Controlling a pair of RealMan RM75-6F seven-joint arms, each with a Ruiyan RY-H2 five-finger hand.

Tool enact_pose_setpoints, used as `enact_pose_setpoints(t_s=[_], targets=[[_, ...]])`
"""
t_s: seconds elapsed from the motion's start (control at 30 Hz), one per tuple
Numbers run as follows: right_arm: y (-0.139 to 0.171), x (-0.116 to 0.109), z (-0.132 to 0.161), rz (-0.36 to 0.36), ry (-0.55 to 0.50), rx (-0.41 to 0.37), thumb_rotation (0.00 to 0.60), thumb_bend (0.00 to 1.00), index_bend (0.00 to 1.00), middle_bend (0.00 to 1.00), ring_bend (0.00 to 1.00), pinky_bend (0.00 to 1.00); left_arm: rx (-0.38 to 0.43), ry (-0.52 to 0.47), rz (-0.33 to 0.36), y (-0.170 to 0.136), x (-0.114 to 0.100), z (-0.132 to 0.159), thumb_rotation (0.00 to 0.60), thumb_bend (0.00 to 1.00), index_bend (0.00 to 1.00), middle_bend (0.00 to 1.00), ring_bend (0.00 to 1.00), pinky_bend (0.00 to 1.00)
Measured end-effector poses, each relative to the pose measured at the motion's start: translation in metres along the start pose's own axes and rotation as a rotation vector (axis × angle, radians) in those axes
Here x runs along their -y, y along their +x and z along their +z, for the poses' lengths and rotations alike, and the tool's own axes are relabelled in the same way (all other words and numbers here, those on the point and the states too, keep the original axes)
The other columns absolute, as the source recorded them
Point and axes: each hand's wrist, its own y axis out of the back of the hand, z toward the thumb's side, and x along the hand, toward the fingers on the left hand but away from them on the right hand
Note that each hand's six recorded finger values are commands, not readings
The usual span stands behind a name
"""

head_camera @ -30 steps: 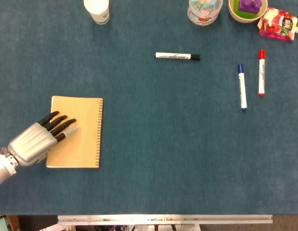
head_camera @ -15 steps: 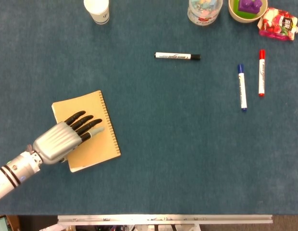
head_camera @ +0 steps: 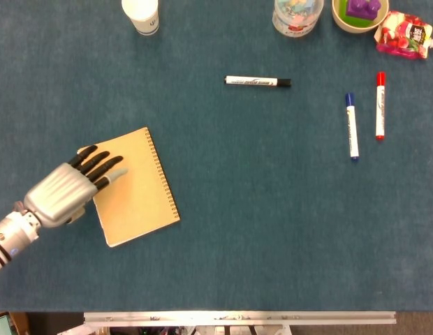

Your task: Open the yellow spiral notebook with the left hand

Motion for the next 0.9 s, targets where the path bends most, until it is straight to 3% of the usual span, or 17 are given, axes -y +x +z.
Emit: enact_pose_setpoints(t_s=[0.43, 0.9], targets=[[0.001, -0.002, 0.002, -0.007, 0.006, -0.003, 0.6, 0.39, 0.36, 0.32, 0.22, 0.29, 0.022, 0.009, 0.002, 0.003, 0.018, -0.002, 0.6, 0.23, 0.0, 0.0, 0.0, 0.0], [0.001, -0.004, 0.001, -0.014, 0.007, 0.002, 0.6, 0.39, 0.36, 0.32, 0.22, 0.29, 0.053, -0.044, 0.031, 0.022, 0.018, 0.012, 0.6, 0.23, 0.0, 0.0, 0.0, 0.0]])
